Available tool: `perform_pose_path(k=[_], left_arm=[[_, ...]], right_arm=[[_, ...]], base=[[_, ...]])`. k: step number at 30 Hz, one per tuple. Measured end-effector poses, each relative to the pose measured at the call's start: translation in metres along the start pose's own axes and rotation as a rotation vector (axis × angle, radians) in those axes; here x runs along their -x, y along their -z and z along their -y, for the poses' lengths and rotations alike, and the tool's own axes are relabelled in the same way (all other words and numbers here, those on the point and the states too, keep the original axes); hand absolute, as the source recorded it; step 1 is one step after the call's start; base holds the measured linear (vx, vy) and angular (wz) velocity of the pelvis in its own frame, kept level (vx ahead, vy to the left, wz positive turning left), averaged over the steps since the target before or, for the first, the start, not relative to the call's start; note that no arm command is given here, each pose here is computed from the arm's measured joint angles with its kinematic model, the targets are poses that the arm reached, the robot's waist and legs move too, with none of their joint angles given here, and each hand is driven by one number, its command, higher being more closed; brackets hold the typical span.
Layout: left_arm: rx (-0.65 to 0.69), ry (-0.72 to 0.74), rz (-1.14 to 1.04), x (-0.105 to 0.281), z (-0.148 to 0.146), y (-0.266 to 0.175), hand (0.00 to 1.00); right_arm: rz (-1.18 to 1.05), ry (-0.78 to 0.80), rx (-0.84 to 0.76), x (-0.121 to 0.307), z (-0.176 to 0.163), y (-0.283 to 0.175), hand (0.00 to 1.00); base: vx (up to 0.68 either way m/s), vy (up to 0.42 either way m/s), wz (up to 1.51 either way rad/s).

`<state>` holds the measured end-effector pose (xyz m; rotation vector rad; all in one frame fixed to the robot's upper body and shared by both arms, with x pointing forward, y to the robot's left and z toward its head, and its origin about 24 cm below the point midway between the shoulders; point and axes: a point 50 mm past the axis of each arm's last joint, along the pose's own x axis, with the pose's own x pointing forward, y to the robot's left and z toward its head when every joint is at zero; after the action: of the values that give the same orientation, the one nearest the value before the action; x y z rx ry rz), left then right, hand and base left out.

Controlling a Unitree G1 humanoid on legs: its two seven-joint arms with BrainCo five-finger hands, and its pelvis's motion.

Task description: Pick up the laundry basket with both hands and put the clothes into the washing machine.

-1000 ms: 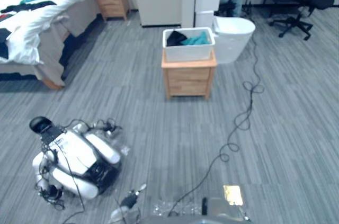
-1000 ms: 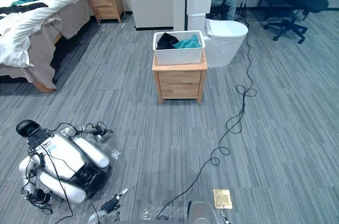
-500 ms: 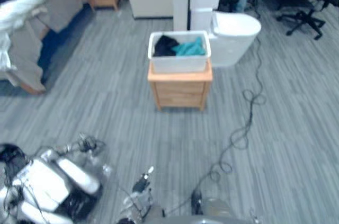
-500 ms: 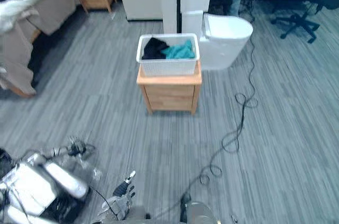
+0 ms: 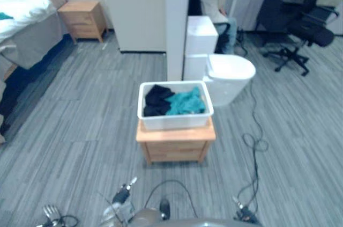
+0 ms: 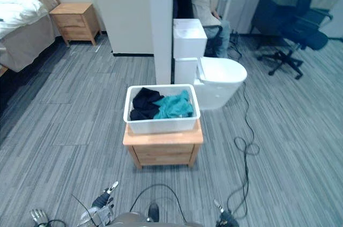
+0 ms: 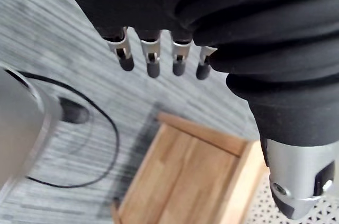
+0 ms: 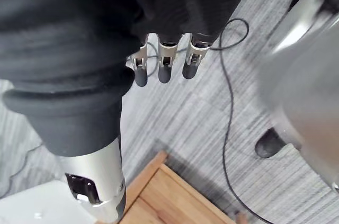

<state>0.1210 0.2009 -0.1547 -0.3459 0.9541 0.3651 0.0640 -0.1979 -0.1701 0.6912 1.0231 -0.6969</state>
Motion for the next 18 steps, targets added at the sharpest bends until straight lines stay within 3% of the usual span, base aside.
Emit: perform_pose_path(k=[6, 10, 18], left_arm=[[-0.041, 0.071, -0.009, -0.004, 0.026, -0.002, 0.0], [-0.028, 0.046, -0.014, -0.003, 0.019, 0.0, 0.0], [0.033, 0.052, -0.041, 0.001, 0.025, 0.015, 0.0]], right_arm=[[-0.037, 0.096, -0.128, 0.006, 0.03, 0.012, 0.0], [-0.065, 0.138, -0.216, 0.009, 0.037, 0.022, 0.0], [-0.047, 0.09, -0.123, 0.004, 0.026, 0.01, 0.0]], base=[[0.48, 0.072, 0.39], [0.44, -0.133, 0.46], [0.25, -0.177, 0.14]])
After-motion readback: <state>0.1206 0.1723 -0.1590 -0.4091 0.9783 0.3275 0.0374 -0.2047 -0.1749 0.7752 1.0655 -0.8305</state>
